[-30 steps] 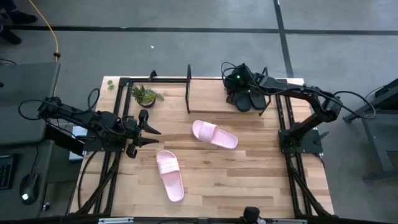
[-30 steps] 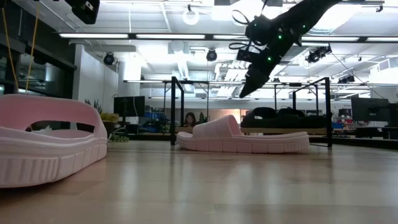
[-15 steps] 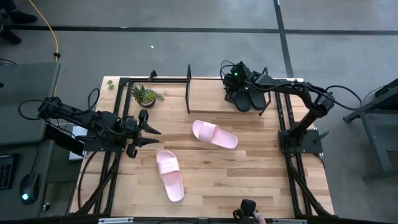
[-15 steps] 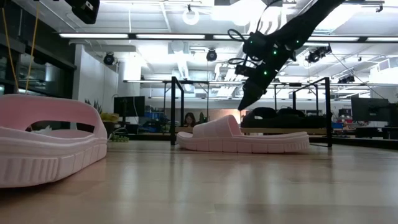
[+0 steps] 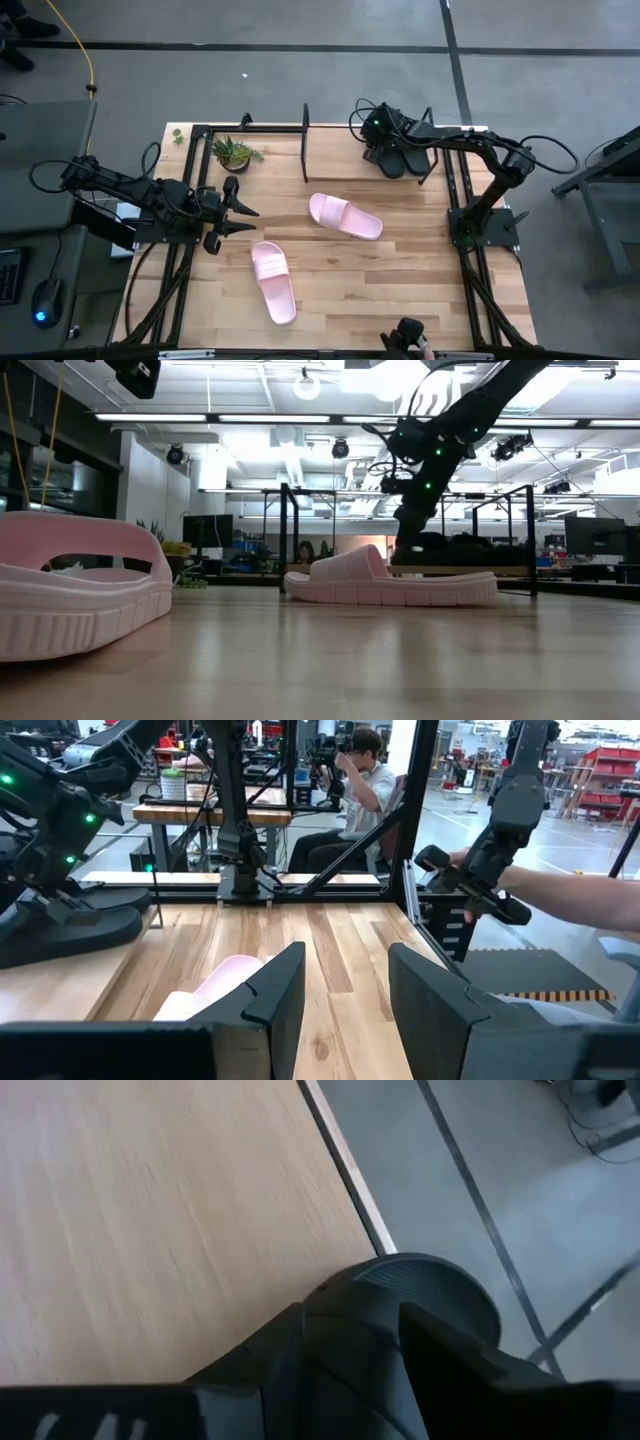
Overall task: Pick and place slides into the shelf
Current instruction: Put the black slide on the shelf, then put the top pink slide on the shelf
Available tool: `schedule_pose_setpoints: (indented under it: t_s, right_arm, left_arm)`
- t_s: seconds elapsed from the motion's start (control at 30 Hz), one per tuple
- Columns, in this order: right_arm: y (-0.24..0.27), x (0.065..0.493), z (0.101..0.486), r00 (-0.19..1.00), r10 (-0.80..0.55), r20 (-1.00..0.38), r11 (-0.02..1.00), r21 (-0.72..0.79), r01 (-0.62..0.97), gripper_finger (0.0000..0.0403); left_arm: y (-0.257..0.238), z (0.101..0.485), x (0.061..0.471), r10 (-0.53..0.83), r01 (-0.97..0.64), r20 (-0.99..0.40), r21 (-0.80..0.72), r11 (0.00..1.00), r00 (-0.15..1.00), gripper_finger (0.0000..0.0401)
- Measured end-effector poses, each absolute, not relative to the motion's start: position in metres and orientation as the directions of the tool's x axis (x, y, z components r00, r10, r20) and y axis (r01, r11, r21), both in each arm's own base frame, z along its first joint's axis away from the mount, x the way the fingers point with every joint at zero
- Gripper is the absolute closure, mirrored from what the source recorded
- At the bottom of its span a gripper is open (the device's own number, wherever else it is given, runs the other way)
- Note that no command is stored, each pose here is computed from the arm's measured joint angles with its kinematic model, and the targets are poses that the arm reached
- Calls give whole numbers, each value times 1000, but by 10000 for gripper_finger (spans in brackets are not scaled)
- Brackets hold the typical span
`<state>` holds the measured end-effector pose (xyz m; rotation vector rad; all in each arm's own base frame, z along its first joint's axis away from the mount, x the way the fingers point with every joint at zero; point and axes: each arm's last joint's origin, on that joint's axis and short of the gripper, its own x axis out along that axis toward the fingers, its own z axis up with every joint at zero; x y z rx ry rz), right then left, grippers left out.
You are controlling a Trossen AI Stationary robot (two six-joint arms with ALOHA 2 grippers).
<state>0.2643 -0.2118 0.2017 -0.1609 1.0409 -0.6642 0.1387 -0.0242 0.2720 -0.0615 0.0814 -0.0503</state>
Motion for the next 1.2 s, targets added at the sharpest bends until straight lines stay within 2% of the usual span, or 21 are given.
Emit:
schedule_pose_setpoints:
  t_s: [0.17, 0.4, 0.83, 1.2]
  right_arm:
    - [-211, 264, 201, 306, -595, -743, 777, -434, 456, 249]
    - [-204, 275, 204, 421, -541, -728, 828, -372, 420, 249]
    - [-163, 312, 223, 638, -329, -696, 942, -197, 271, 249]
    - [-115, 333, 224, 694, -152, -703, 970, 30, 243, 249]
  left_arm:
    - [-24, 272, 139, -52, 47, -80, -63, 997, 995, 272]
    - [-24, 272, 139, -52, 47, -82, -63, 997, 995, 272]
    - [-24, 272, 139, -52, 47, -82, -63, 997, 995, 272]
    - [-24, 271, 139, -52, 46, -88, -62, 997, 995, 272]
